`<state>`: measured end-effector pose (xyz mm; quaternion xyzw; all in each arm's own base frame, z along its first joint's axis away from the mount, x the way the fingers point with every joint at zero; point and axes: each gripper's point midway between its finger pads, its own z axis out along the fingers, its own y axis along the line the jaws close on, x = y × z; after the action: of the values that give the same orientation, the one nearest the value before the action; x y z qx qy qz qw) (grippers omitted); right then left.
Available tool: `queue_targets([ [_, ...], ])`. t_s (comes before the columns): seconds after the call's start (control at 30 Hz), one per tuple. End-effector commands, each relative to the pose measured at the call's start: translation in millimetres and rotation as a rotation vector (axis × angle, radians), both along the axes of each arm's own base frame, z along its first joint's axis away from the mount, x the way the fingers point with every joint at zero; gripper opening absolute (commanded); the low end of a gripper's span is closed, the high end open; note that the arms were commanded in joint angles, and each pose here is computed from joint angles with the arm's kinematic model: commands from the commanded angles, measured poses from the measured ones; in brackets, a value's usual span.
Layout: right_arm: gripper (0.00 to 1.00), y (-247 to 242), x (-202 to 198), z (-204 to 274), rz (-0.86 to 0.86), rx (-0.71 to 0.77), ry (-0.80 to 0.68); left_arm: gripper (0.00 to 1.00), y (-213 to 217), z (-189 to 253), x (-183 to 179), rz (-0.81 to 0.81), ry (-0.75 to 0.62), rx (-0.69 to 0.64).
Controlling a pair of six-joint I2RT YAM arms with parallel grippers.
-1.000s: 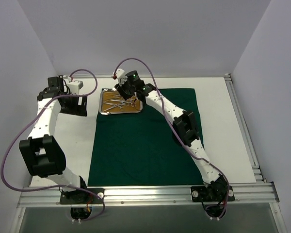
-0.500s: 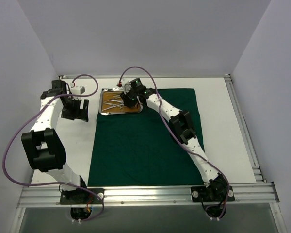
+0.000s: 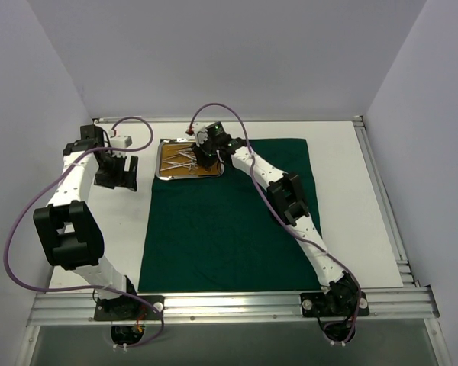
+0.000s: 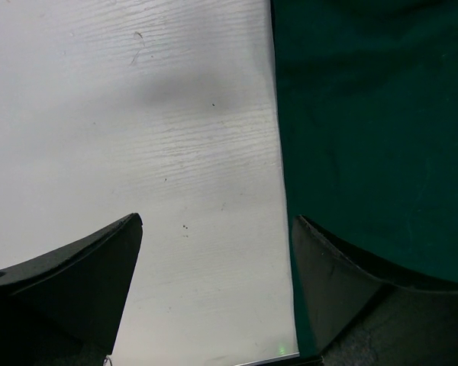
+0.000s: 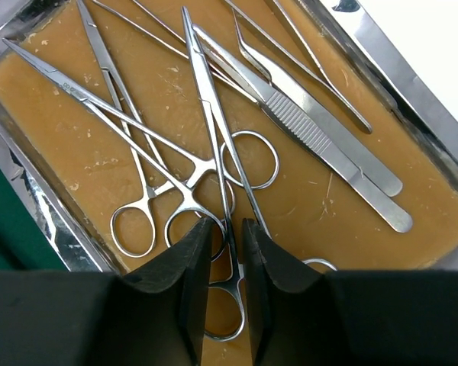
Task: Open and lay out the surgical kit
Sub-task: Pick up the medical item from the container.
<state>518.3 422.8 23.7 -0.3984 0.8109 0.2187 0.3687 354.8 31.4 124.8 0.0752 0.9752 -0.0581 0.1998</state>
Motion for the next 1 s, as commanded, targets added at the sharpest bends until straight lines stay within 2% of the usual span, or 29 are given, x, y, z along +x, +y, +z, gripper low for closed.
queue_targets([
  [0.0,0.20,-14,-7,-31,-0.034,-0.084,0.046,0.89,5,9,5,0.017,-0.034,0.002],
  [0.1,0.20,-18,-7,-37,-0.038,-0.109,0.042,0.89,5,10,4,0.019,-0.037,0.004],
  [0.3,0.00,-11,-8,-17,-0.009,-0.076,0.017,0.89,4,10,2,0.017,-0.037,0.002],
  [0.7,0.00,5,-3,77,0.023,0.020,-0.145,0.89,3,12,3,0.014,-0.049,-0.001],
  [0.97,0.00,6,0,86,-0.017,0.055,-0.141,0.89,3,13,2,0.012,-0.052,0.002],
])
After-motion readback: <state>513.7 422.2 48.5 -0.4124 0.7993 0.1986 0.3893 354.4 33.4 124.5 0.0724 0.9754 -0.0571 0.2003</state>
